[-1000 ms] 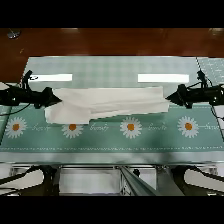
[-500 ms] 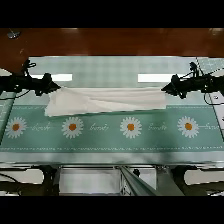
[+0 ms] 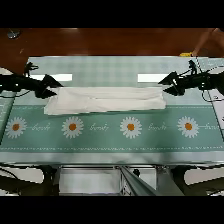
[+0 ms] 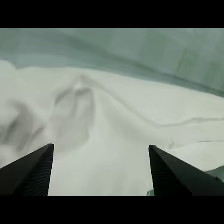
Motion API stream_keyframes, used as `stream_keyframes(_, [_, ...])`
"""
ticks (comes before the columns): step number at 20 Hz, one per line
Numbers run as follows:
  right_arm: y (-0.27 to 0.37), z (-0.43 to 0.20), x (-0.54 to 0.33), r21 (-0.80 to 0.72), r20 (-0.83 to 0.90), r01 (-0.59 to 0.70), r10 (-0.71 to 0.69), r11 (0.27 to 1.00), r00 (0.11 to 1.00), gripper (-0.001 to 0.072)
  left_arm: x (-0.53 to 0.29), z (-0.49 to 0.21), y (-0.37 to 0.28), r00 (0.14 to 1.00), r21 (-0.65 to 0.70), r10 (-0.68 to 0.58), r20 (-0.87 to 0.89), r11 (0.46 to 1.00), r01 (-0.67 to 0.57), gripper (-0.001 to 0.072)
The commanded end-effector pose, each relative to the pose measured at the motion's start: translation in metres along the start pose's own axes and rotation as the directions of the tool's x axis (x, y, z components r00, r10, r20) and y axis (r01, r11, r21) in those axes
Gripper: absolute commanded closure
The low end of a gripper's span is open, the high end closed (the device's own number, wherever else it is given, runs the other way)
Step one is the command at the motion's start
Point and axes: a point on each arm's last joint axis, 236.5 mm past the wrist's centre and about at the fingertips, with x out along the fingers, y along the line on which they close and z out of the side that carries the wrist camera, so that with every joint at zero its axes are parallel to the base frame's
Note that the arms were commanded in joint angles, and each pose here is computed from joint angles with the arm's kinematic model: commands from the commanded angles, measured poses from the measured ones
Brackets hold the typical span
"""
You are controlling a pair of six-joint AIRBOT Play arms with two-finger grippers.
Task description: Fold the shirts.
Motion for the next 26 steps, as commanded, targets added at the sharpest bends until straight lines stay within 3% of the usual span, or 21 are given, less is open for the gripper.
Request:
stream_keyframes(1, [-0.018,-0.005,-0.041,0.013,-0.058,0.005,-0.005,1.000,0.998,0.0094,-0.060,-0.003,0.027,0.998,-0.006,0.063,0.016,0.998,-0.063,0.0009])
stream_keyframes(4, [-0.072,-0.015,-0.056,0.051,-0.093,0.177,-0.172,0.983,0.981,0.0095,-0.109,-0.008,0.052,0.975,-0.037,0.133,0.178,0.991,-0.129,0.0009])
stream_keyframes(7, [-0.079,-0.015,-0.031,0.097,-0.061,0.168,-0.163,0.981,0.985,0.0095,-0.102,-0.046,0.035,0.958,0.008,0.109,0.264,0.993,-0.115,0.0009])
stream_keyframes(12, [-0.059,-0.033,0.023,0.063,-0.163,0.123,-0.111,0.990,0.980,0.0095,-0.043,-0.134,-0.026,0.994,0.196,0.010,0.111,0.980,-0.031,0.0009])
stream_keyframes(16, [-0.044,-0.048,0.052,0.021,-0.228,0.125,-0.117,0.992,0.967,0.0095,-0.005,-0.157,-0.076,0.998,0.316,-0.051,0.044,0.948,0.034,0.0009])
stream_keyframes(17, [-0.040,-0.049,0.054,0.009,-0.235,0.120,-0.115,0.993,0.965,0.0148,0.003,-0.160,-0.087,0.997,0.335,-0.065,0.040,0.941,0.048,0.0009])
stream_keyframes(18, [-0.033,-0.051,0.052,-0.009,-0.248,0.111,-0.110,0.994,0.962,0.0381,0.010,-0.164,-0.097,0.996,0.346,-0.081,0.025,0.936,0.067,0.0014])
stream_keyframes(19, [-0.024,-0.051,0.045,-0.048,-0.263,0.091,-0.101,0.995,0.960,0.0664,0.016,-0.170,-0.107,0.995,0.359,-0.096,0.002,0.929,0.089,0.0171])
stream_keyframes(20, [-0.014,-0.049,0.034,-0.087,-0.260,0.078,-0.099,0.993,0.960,0.0682,0.021,-0.173,-0.116,0.995,0.382,-0.099,-0.019,0.919,0.099,0.0599])
stream_keyframes(21, [-0.006,-0.045,0.019,-0.122,-0.236,0.085,-0.112,0.989,0.965,0.0682,0.025,-0.176,-0.125,0.994,0.418,-0.105,-0.034,0.902,0.110,0.0684])
stream_keyframes(26, [0.027,-0.066,-0.064,-0.304,-0.057,0.196,-0.223,0.932,0.973,0.0682,0.055,-0.177,-0.198,0.987,0.565,-0.153,-0.046,0.811,0.152,0.0686])
